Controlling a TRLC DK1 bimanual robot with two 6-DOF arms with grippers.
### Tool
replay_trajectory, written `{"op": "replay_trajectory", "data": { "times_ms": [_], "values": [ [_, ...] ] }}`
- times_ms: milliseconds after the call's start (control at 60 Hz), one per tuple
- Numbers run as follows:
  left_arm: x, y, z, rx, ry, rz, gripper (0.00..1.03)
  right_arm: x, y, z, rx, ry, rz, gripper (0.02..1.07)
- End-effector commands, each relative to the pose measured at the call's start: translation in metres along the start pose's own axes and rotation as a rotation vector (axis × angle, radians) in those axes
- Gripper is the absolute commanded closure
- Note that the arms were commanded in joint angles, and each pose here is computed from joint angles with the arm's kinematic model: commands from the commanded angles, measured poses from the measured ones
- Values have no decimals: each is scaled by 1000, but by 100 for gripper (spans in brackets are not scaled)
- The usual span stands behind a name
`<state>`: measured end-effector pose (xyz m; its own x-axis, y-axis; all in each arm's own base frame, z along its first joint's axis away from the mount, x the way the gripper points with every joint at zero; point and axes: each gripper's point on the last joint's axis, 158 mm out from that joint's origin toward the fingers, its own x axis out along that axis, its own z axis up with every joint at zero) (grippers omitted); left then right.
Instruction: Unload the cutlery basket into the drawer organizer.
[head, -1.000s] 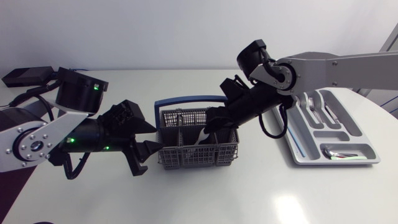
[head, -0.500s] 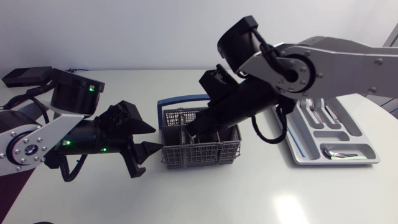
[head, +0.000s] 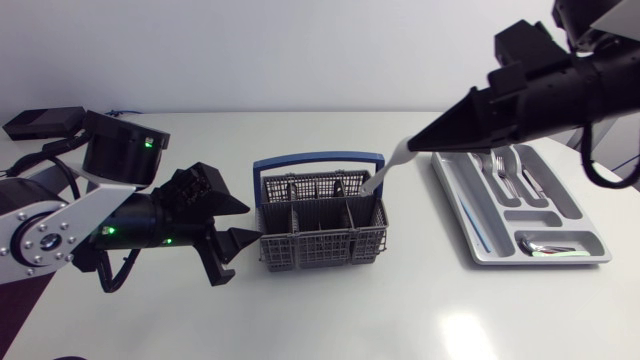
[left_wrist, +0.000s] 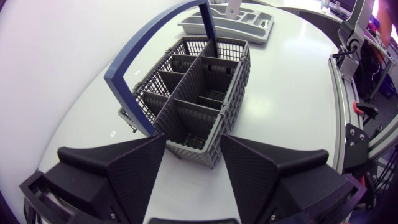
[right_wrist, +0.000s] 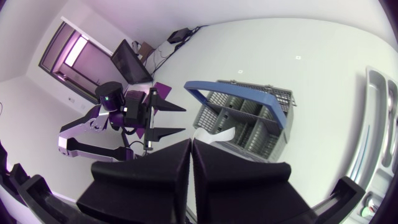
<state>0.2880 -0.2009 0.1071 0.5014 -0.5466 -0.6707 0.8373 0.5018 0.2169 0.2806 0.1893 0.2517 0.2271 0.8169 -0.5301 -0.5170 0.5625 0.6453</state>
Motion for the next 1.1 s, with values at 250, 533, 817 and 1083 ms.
{"op": "replay_trajectory", "data": {
  "times_ms": [250,533,817,1083],
  "values": [
    [4,-8,-6,-4,19,-9,40,-55,-97,-57,61,50,-260,100],
    [4,-11,-3,2,22,-5,40,-111,-211,-106,19,164,-720,100],
    [8,-19,3,15,31,-4,40,-175,-298,-122,-41,210,-1106,100],
    [9,-20,2,11,38,-2,40,-181,-356,-141,32,252,-1193,100]
  ]
}}
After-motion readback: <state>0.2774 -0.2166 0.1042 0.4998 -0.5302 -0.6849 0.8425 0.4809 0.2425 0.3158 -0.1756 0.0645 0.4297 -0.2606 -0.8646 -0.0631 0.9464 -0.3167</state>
